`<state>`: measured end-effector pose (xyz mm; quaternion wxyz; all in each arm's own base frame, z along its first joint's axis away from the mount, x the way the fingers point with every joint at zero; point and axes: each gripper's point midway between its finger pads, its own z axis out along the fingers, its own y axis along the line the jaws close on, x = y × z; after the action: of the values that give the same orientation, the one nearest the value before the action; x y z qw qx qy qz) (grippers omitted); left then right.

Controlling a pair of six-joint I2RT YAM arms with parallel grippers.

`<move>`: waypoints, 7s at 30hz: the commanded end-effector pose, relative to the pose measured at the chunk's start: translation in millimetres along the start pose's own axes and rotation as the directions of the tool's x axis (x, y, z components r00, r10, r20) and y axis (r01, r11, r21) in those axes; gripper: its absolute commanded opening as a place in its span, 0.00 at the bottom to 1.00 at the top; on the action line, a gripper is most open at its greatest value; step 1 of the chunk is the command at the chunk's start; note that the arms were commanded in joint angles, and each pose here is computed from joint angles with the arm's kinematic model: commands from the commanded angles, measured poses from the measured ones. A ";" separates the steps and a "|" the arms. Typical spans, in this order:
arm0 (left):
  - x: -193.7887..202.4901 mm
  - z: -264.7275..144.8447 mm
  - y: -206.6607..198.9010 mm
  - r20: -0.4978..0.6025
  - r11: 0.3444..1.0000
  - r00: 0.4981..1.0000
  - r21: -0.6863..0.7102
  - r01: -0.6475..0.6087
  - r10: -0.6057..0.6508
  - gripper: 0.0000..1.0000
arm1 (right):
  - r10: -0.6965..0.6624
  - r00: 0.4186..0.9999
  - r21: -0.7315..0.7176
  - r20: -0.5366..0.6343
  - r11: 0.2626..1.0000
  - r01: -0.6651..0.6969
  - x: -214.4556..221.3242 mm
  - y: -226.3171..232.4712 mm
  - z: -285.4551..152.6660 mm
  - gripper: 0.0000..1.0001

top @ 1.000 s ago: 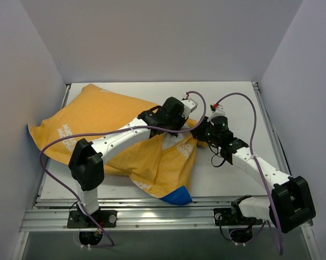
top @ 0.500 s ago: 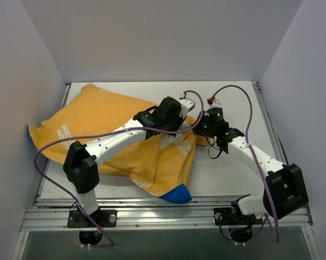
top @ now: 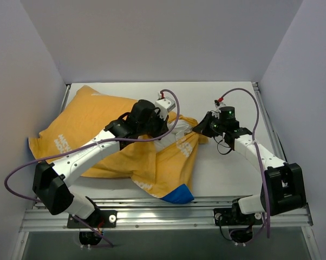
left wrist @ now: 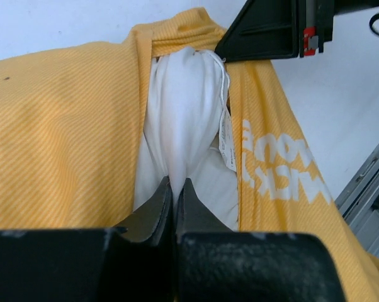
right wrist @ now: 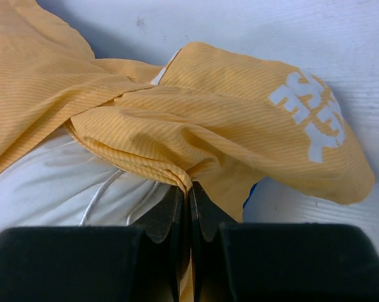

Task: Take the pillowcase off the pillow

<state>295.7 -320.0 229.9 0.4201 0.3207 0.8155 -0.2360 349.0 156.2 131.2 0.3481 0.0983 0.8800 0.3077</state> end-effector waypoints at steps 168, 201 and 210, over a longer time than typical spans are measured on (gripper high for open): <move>-61.3 71.1 -81.1 0.224 0.947 0.925 0.033 -0.321 0.306 0.79 | 0.175 0.971 -0.176 0.163 0.974 -0.146 89.8 3.6 -38.7 0.00; 6.4 135.4 10.5 -0.010 0.951 0.986 -0.264 -0.162 0.166 0.02 | 0.142 0.987 0.060 0.077 0.987 -0.147 111.1 -34.4 -49.0 0.00; -98.2 66.0 81.3 0.281 0.893 0.956 -0.407 0.194 -0.080 0.02 | 0.163 0.986 0.338 -0.037 0.930 -0.141 121.5 -63.6 -68.3 0.00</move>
<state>362.0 -421.4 170.3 0.4635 0.3024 0.8151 -0.1713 260.8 155.0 122.3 0.3692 0.2016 0.8543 0.3053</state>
